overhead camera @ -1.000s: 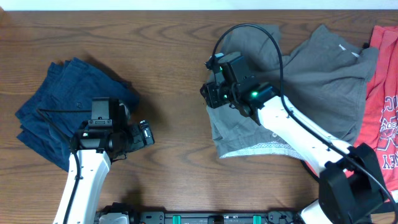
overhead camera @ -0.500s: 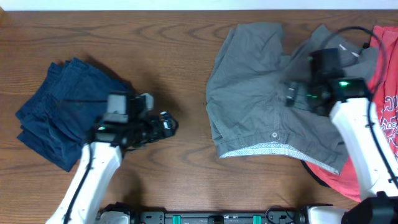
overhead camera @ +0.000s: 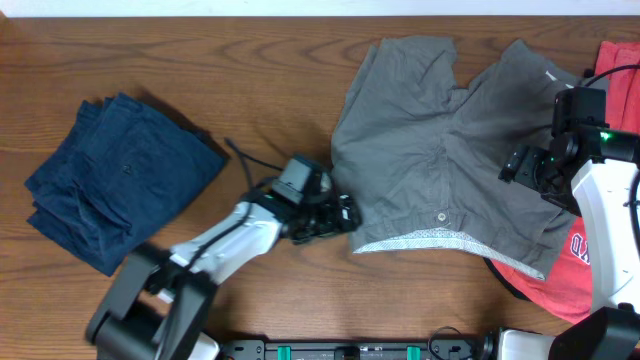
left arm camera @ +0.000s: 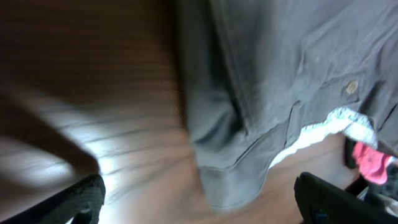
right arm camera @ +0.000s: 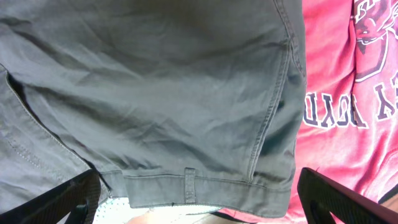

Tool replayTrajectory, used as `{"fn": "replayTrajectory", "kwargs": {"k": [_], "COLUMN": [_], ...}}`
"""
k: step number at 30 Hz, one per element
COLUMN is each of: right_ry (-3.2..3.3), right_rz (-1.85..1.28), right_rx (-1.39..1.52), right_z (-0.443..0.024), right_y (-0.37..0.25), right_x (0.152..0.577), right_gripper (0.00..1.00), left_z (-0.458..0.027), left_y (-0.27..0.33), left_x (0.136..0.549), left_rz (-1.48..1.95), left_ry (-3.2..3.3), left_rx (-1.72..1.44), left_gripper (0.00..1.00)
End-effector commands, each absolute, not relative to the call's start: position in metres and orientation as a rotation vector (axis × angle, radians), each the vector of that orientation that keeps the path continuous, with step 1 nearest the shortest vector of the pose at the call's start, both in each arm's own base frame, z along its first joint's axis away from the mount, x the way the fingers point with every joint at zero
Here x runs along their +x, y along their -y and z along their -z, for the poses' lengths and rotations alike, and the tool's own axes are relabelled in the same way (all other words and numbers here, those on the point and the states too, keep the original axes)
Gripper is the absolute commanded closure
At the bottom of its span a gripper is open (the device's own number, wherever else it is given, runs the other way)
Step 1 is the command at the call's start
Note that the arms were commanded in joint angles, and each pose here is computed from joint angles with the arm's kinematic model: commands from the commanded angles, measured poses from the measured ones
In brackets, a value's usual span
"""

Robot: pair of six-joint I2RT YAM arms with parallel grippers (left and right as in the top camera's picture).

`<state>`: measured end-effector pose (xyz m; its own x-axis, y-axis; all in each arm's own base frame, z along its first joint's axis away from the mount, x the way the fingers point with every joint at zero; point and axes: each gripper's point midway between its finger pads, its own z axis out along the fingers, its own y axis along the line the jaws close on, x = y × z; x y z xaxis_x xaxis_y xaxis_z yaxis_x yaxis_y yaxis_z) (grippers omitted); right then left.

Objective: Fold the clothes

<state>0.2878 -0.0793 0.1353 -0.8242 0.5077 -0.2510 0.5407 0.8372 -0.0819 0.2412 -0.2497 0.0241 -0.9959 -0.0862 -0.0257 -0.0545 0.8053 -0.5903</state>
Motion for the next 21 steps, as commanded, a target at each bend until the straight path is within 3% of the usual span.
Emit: {"fn": "replayTrajectory", "kwargs": {"k": [1,4,7,8,11,15,21], "right_ry": [-2.782,-2.780,-2.784,-2.785,-2.793,-2.794,-2.798], "right_rz": [0.223,0.222,0.223,0.224,0.226,0.227,0.226], "right_rx": [0.829,0.829,0.820,0.819,0.803,0.798,0.798], "right_z": [-0.139,-0.139,-0.139,-0.139,-0.139,-0.139,-0.138], "right_y": [0.082,0.082,0.082,0.082,0.082,0.082,0.081], "right_x": [0.287,0.287,0.287,0.287,0.287,0.287,0.286], "right_gripper": [0.01,0.01,0.01,0.01,0.01,0.01,0.01], "left_z": [-0.009,-0.004,-0.004,-0.004,-0.001,-0.017,-0.122], "left_y": [0.272,0.287,0.291,0.288,0.259,0.180,0.084], "left_x": [0.228,0.221,0.216,0.215,0.222,0.267,0.380], "left_rz": [0.992,1.013,1.009,0.991,0.858,0.491,0.359], "left_ry": [-2.986,-2.985,-2.973,-2.976,-3.009,-3.014,-2.747], "left_rx": [-0.192,-0.121,-0.003,0.041,0.105,-0.006,-0.242], "left_gripper": [0.02,0.29,0.88,0.94,0.94,0.94,0.94]}}
